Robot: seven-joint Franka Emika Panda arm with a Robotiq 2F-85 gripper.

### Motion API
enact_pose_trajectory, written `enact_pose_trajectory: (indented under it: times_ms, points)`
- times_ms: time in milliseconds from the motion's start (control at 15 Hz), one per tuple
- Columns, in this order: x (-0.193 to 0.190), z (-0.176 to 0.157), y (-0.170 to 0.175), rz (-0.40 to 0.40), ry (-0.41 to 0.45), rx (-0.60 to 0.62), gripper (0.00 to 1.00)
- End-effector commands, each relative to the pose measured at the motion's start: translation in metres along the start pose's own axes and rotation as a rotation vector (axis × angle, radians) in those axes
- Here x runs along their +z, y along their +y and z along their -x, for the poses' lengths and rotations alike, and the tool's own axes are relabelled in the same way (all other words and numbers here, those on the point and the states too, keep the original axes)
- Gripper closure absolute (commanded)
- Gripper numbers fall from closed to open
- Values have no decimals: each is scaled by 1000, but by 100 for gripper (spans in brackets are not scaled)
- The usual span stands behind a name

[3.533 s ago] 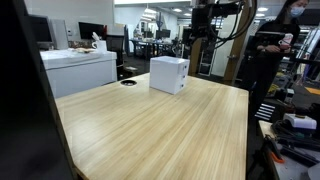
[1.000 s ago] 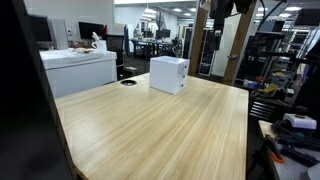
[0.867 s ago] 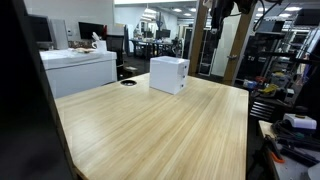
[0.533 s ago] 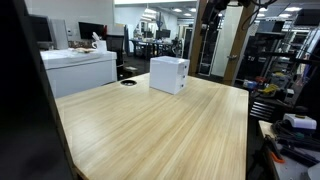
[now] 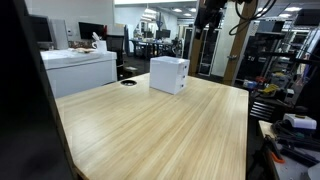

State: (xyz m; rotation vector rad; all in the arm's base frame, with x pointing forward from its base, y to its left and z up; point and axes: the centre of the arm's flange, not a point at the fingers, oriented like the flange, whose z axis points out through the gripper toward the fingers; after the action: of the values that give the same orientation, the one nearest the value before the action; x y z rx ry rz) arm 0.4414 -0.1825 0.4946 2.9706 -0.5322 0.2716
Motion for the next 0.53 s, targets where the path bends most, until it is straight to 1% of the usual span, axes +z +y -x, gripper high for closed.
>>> enact_pose_trajectory:
  times_ms: [0,67,267,333,467]
  points:
    - [4,12,-7,49,-36,-52,0]
    - [5,13,-8,37,-60,-82,0]
    - [9,16,-14,87,-53,-95,0]
    - [7,8,-14,66,-60,-83,0]
    - [7,9,-16,72,-63,-93,0]
